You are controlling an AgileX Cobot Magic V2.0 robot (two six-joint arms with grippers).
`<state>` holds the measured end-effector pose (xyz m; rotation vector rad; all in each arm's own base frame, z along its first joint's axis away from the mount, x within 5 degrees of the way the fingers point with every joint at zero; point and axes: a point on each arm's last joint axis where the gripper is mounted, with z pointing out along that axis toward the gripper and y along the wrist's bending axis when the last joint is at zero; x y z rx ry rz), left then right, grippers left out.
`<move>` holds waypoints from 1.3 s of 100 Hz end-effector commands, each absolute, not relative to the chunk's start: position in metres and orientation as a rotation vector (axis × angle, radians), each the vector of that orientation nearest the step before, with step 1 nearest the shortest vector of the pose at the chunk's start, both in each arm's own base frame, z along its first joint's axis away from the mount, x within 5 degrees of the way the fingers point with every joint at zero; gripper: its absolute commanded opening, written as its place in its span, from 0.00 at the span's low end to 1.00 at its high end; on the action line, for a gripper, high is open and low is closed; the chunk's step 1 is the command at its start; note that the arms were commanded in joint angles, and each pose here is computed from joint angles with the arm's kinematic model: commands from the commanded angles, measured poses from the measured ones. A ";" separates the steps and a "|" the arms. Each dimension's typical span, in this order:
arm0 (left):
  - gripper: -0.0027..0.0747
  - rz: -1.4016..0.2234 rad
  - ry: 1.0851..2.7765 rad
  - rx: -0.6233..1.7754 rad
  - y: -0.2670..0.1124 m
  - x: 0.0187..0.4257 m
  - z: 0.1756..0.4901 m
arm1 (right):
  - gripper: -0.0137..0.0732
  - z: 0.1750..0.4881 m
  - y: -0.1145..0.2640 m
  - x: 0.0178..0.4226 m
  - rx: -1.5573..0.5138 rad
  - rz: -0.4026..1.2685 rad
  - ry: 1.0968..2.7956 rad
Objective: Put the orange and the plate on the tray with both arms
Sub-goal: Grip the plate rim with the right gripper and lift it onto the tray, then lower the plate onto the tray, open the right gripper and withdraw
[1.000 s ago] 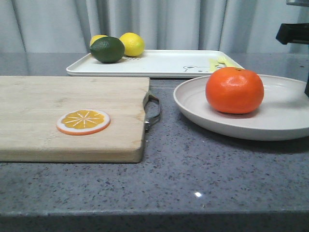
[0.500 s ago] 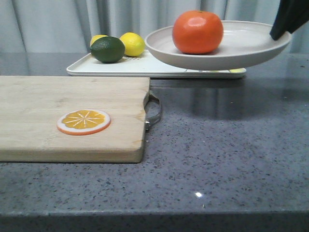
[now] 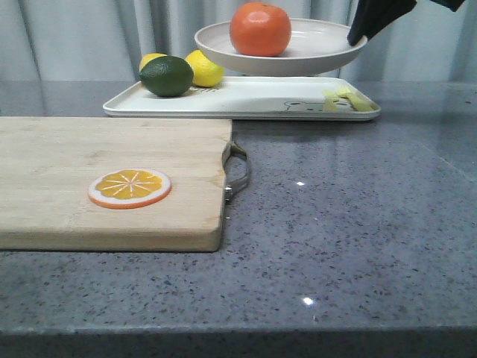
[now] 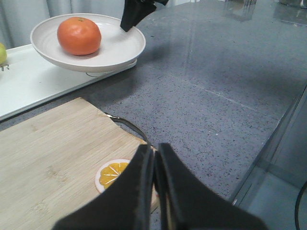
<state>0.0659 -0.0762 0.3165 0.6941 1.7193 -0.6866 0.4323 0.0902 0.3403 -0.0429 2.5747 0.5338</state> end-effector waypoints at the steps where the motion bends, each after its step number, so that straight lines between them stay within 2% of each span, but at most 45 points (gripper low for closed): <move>1: 0.01 -0.705 1.642 0.648 -0.076 0.067 0.330 | 0.09 0.375 0.095 0.438 -0.073 0.599 2.442; 21: 0.01 -0.707 1.643 0.647 -0.076 0.067 0.330 | 0.09 0.371 0.104 0.469 -0.089 0.668 2.400; 51: 0.01 -0.708 1.634 0.641 -0.076 0.068 0.331 | 0.09 0.351 0.108 0.497 -0.070 0.673 2.352; 87: 0.01 -0.708 1.632 0.640 -0.076 0.068 0.331 | 0.09 0.328 0.109 0.515 -0.029 0.669 2.324; 130: 0.01 -0.711 1.593 0.615 -0.076 0.069 0.335 | 0.09 0.326 0.105 0.519 -0.046 0.592 2.303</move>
